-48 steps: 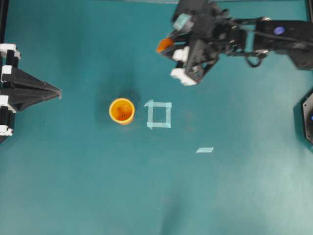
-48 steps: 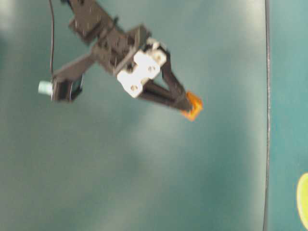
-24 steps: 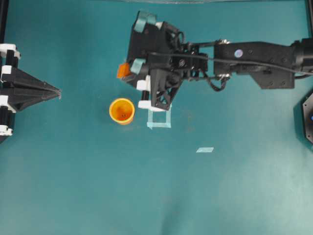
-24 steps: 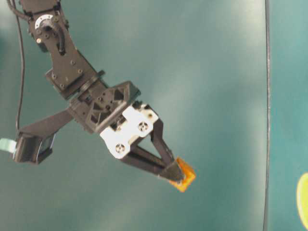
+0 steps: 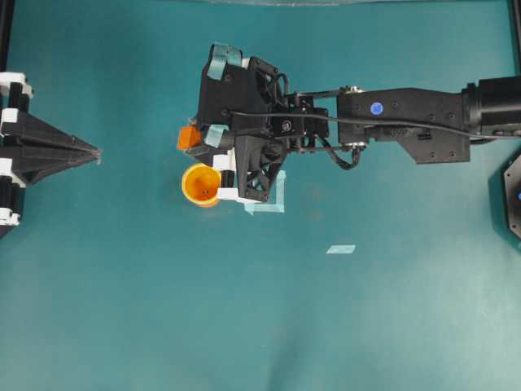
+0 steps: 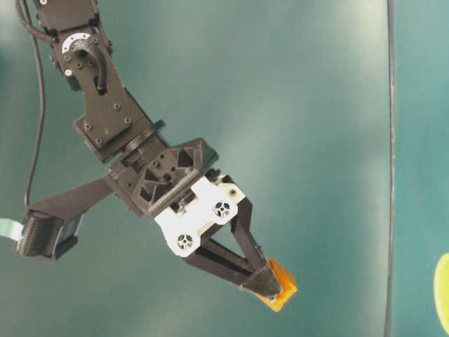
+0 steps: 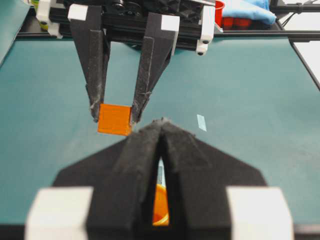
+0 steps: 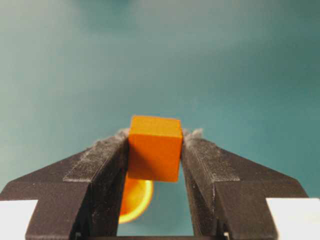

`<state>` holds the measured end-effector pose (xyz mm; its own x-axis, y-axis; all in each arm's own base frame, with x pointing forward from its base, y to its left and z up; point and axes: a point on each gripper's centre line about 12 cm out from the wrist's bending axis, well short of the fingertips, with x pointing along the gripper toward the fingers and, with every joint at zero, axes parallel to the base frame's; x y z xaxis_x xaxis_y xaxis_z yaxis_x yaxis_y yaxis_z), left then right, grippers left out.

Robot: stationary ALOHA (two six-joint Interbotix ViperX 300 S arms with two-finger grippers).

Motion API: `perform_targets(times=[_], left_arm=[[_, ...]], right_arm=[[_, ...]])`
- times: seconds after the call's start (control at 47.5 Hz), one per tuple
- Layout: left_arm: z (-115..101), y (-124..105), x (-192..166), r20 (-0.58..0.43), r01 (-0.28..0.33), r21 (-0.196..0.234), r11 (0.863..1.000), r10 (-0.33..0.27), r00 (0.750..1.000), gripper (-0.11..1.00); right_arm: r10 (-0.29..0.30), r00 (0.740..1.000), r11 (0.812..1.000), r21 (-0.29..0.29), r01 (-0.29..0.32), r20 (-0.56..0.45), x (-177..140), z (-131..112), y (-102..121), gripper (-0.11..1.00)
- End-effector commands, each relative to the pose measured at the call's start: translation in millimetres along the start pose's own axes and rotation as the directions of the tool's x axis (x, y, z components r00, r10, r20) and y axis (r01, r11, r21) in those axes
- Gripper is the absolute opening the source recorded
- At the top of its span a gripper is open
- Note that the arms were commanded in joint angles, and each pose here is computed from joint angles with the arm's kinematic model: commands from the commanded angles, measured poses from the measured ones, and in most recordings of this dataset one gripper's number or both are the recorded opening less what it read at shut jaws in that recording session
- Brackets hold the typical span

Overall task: Move the block toward the cup with right arm.
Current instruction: 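Hold the cube beside the orange cup with the right gripper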

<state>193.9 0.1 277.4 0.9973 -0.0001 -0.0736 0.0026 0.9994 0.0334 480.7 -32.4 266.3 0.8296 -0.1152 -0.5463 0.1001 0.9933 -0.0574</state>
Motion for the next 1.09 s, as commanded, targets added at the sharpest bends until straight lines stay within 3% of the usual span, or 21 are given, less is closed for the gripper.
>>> perform_targets(times=[0.0, 1.074], left_arm=[[12.7, 0.4, 1.6, 0.032, -0.001, 0.005, 1.000, 0.001, 0.999, 0.00], [12.7, 0.4, 1.6, 0.032, -0.001, 0.005, 1.000, 0.001, 0.999, 0.00]], right_arm=[[0.010, 0.998, 1.000, 0.004, -0.011, 0.060, -10.1, 18.7, 3.8, 0.41], [0.016, 0.998, 1.000, 0.001, -0.016, 0.055, -8.0, 17.5, 7.0, 0.41]])
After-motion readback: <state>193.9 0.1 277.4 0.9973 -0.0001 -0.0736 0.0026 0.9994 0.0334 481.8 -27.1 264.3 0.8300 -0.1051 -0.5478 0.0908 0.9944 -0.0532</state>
